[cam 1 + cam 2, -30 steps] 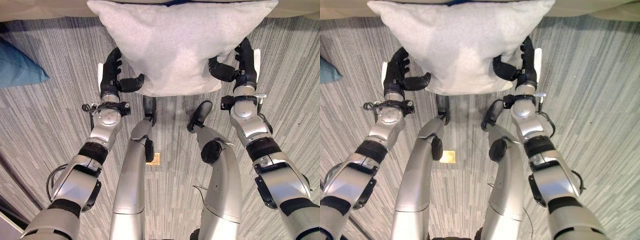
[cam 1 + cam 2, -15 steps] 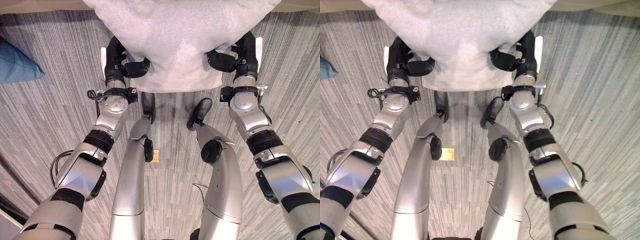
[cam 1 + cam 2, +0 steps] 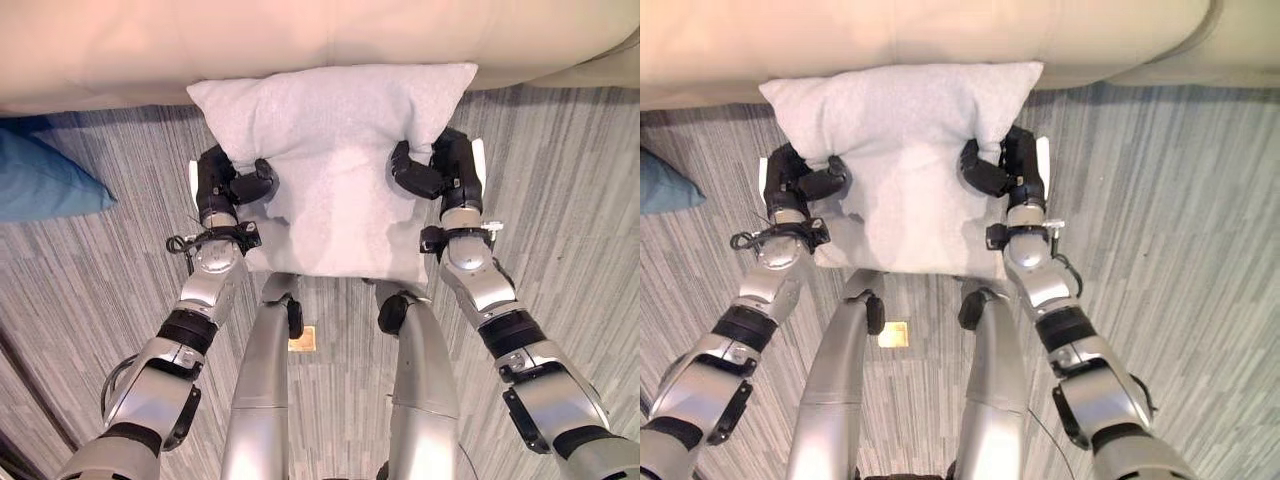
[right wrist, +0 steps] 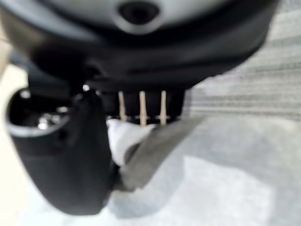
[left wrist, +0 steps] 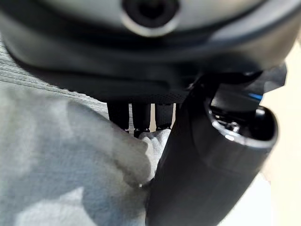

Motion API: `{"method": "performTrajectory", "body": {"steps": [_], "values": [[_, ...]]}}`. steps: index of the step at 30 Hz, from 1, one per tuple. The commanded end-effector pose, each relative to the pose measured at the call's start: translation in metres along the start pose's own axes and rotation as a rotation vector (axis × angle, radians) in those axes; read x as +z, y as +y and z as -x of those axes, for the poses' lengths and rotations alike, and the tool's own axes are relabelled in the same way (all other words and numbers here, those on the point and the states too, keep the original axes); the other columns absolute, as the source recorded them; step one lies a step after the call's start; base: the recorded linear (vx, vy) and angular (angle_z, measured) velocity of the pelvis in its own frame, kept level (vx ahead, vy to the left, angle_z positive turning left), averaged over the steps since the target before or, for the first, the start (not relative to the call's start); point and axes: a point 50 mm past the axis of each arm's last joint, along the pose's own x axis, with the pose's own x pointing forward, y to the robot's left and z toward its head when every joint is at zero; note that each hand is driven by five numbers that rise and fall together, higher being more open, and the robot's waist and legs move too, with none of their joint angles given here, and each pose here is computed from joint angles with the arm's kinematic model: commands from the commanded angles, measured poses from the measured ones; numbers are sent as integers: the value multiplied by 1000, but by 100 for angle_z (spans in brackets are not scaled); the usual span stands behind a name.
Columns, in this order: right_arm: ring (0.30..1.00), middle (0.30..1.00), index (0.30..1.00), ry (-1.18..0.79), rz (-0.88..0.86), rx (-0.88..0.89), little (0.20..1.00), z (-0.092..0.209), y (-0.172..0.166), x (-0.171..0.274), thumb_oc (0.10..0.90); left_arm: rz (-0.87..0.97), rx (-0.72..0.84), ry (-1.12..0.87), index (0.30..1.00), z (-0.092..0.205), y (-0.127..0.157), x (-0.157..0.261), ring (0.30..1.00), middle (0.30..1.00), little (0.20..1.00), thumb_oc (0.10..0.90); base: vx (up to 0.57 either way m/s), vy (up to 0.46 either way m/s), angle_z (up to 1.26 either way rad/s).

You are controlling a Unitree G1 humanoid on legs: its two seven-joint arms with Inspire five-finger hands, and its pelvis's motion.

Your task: Pick up all the scattered cushions and arrange them neatly on the sofa.

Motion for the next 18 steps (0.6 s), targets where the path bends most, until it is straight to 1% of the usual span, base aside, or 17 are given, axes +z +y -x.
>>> {"method": "performTrajectory", "body": {"steps": [1,2,3,4,6,9,11,12,18], "values": [[300,300,300,-316,-170,111,300,16,32,51,400,117,-235,-206,300,22,-51,20,300,300,300,400,-87,-88,-12],[300,300,300,-276,-185,103,300,30,30,35,400,107,-249,-172,300,31,-48,7,300,300,300,400,-70,-73,-11],[300,300,300,-254,-181,109,300,36,30,27,400,106,-260,-148,300,38,-47,-2,300,300,300,400,-88,-128,-7],[300,300,300,-202,-205,109,300,51,28,12,400,122,-285,-103,300,50,-47,-15,300,300,300,400,-43,-83,-3],[300,300,300,-150,-216,101,300,67,22,-3,400,120,-309,-56,300,62,-41,-30,300,300,300,400,-5,-79,-9],[300,300,300,-94,-191,87,300,85,7,-19,400,100,-331,-20,300,77,-29,-42,300,300,300,400,34,-56,-12],[300,300,300,-8,-137,78,300,106,-10,-40,400,100,-334,35,300,93,-16,-55,300,300,300,400,53,-56,-3],[300,300,300,-7,-137,78,300,106,-11,-40,400,99,-334,35,300,93,-16,-55,300,300,300,400,100,-70,4],[300,300,300,98,-98,64,300,131,-28,-60,400,71,-350,117,300,115,1,-73,300,300,300,400,108,-42,-10]]}}
